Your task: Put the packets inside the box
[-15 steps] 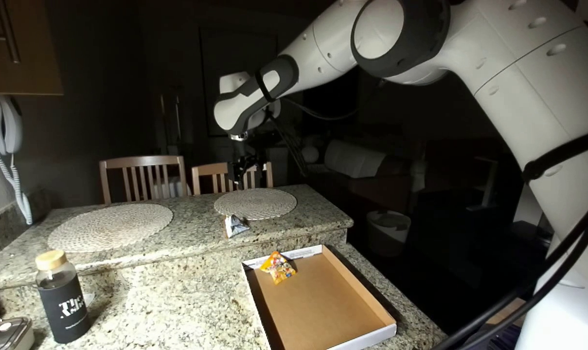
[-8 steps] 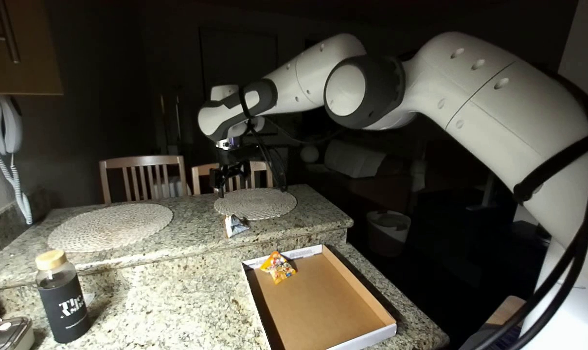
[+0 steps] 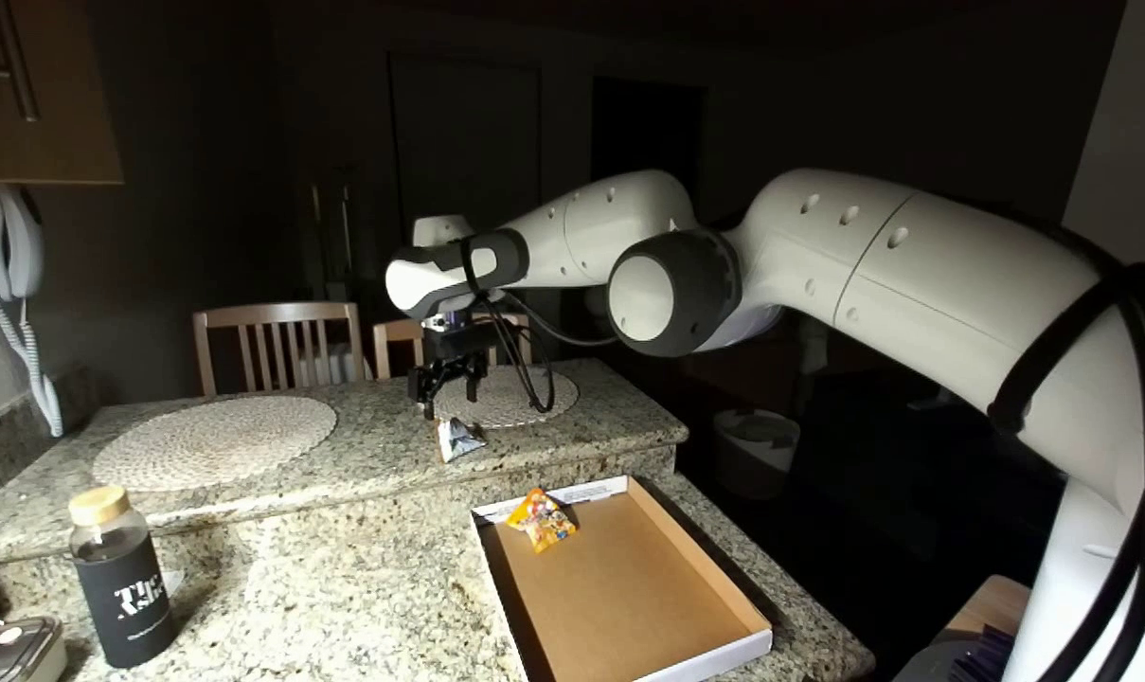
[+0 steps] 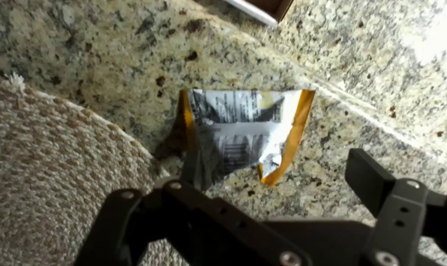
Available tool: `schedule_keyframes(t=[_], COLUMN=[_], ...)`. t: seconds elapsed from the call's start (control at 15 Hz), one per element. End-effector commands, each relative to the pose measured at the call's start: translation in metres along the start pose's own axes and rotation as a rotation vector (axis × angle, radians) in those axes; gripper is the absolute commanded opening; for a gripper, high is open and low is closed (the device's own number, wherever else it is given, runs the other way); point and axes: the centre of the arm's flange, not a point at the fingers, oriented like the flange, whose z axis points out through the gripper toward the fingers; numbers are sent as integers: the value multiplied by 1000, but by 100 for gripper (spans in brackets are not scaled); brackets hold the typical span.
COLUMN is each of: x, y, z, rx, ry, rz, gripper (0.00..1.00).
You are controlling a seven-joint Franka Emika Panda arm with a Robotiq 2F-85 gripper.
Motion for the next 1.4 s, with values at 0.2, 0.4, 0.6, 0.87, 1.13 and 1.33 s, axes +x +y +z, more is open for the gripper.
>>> schedule_keyframes(t=[0.2, 0.4, 0.6, 0.87, 1.13, 1.33], x=[79, 82, 77, 72, 70, 69], y=[-5, -11, -14, -14, -11, -7], z=[-6, 9, 24, 42, 50, 52], rx=[-35, -35, -55, -65, -56, -52], ry=[67, 35, -7, -42, -48, -45], rz=[-5, -17, -21, -24, -17, -9], gripper=[100, 100, 100, 100, 60, 39])
